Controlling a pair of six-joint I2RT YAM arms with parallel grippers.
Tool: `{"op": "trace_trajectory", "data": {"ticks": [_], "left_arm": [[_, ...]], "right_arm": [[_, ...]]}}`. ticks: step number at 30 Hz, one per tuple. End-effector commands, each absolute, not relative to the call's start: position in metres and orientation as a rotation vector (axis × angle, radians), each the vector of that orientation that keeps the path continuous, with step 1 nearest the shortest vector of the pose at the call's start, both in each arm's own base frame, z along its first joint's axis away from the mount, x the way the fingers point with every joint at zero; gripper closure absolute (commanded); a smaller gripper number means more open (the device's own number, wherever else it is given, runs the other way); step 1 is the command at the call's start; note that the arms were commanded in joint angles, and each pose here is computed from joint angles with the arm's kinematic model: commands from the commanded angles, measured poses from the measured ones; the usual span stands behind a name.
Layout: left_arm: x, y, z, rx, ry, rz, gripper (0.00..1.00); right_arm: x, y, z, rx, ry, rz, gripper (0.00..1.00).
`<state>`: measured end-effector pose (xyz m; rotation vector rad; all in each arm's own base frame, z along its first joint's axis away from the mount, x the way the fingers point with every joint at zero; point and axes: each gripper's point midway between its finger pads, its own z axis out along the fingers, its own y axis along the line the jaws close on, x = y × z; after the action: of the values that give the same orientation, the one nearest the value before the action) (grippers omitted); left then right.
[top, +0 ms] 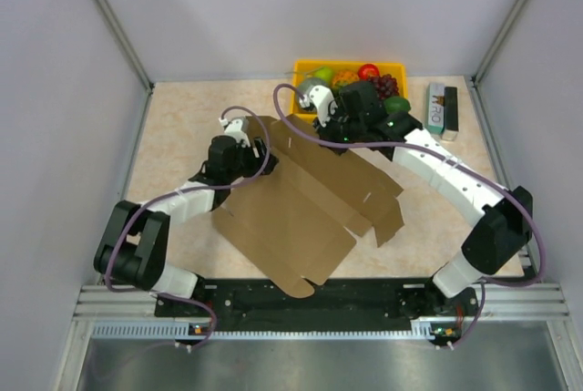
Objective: Fold the paper box
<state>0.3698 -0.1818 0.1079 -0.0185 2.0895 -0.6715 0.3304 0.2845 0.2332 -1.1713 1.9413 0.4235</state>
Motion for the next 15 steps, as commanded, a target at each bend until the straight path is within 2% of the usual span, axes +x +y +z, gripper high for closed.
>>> {"op": "trace_trajectory", "data": {"ticks": [1,6,7,15], "left_arm": [[0.395,-0.2,0.134,0.084,1.962,-0.742,0.3],[0.403,-0.203,0.125,0.061,1.967,-0.758,0.28],[0.404,-0.204,0.119,0.058,1.983,-0.753,0.19],[0.414,-0.201,0.11,0.025,1.983,-0.725,0.17]], "right_arm": [[0.328,0.288,0.234,-1.165,1.964,0.514,1.0],[0.335,0.286,0.232,-1.152,1.966,0.569,1.0],[0.336,0.286,0.231,-1.151,1.969,0.563,1.0],[0.349,0.285,0.216,-1.12,2.026,0.518,1.0]]}}
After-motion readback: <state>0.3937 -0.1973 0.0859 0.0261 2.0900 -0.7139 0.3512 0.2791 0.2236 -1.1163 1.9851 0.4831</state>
